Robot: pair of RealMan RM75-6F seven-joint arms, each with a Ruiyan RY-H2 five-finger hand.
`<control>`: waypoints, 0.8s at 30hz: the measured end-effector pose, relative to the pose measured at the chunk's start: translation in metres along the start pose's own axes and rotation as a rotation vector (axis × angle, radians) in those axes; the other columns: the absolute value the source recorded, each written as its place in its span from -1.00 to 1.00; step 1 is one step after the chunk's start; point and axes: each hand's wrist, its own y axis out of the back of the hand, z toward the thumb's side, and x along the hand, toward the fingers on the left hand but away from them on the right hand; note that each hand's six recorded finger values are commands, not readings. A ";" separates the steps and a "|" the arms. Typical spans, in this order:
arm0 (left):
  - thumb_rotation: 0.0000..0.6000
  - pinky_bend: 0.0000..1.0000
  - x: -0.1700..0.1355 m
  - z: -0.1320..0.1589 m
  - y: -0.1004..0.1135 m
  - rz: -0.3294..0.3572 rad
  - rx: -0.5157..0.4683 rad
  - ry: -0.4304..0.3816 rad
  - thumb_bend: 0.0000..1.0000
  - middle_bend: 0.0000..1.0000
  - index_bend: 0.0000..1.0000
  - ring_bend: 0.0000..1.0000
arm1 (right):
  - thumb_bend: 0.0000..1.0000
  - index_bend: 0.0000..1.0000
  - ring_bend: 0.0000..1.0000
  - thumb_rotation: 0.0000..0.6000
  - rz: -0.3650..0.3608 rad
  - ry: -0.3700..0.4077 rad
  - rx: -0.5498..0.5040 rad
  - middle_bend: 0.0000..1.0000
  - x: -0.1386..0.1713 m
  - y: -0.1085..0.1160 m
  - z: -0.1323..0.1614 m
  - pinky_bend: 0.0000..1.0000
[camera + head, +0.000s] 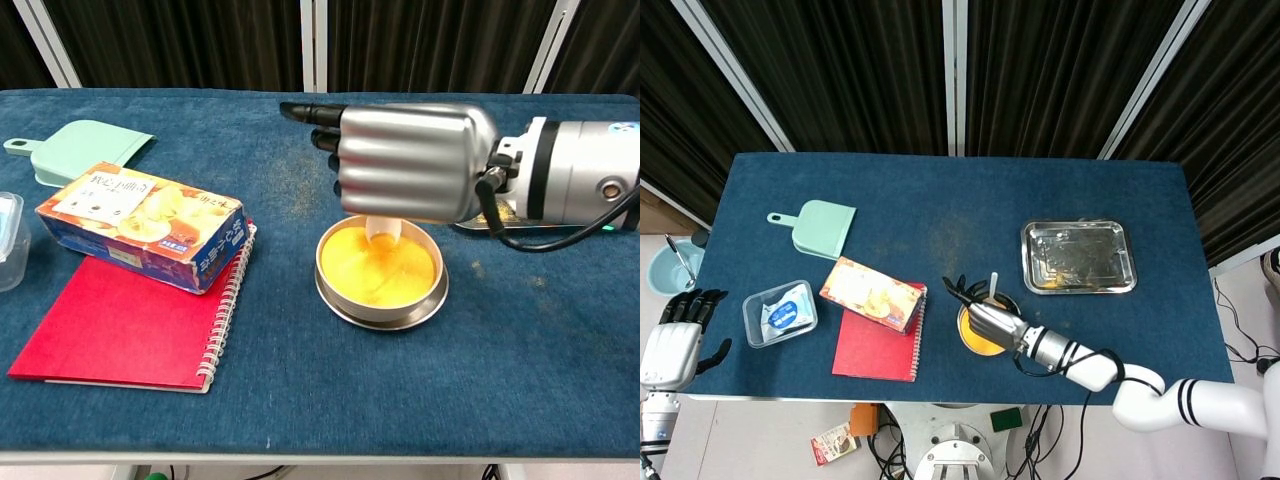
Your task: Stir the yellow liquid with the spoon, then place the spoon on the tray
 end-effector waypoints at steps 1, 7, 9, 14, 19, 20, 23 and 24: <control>1.00 -0.76 0.000 -0.001 0.000 -0.001 0.000 0.001 -0.45 -0.69 -0.68 -0.80 | -0.05 0.58 -0.52 1.00 -0.005 0.001 -0.005 -0.10 -0.002 0.002 0.002 -1.00; 1.00 -0.76 0.000 -0.004 -0.001 0.001 -0.004 0.005 -0.45 -0.69 -0.68 -0.80 | -0.05 0.61 -0.51 1.00 -0.026 -0.007 -0.060 -0.10 -0.005 0.011 0.009 -1.00; 1.00 -0.76 0.000 -0.004 -0.001 0.004 -0.006 0.005 -0.45 -0.69 -0.68 -0.80 | -0.05 0.62 -0.50 1.00 -0.029 -0.015 -0.090 -0.10 -0.004 0.013 0.010 -1.00; 1.00 -0.76 -0.001 -0.005 -0.002 0.002 -0.011 0.007 -0.45 -0.69 -0.68 -0.81 | -0.05 0.64 -0.48 1.00 -0.015 -0.046 -0.198 -0.08 0.000 0.011 0.015 -1.00; 1.00 -0.76 -0.001 -0.006 -0.002 0.004 -0.013 0.010 -0.45 -0.69 -0.68 -0.80 | -0.05 0.65 -0.47 1.00 0.009 -0.117 -0.328 -0.08 0.006 0.002 0.014 -1.00; 1.00 -0.76 -0.001 -0.006 -0.002 0.005 -0.013 0.010 -0.45 -0.69 -0.68 -0.80 | -0.05 0.65 -0.47 1.00 0.012 -0.139 -0.362 -0.08 0.008 0.000 0.013 -1.00; 1.00 -0.76 0.000 -0.004 0.000 0.007 -0.011 0.007 -0.45 -0.69 -0.68 -0.80 | -0.05 0.65 -0.47 1.00 0.019 -0.203 -0.451 -0.08 0.014 -0.007 0.010 -1.00; 1.00 -0.76 0.000 -0.003 0.001 0.009 -0.010 0.006 -0.45 -0.69 -0.68 -0.80 | -0.05 0.65 -0.47 1.00 0.020 -0.223 -0.476 -0.08 0.016 -0.009 0.008 -1.00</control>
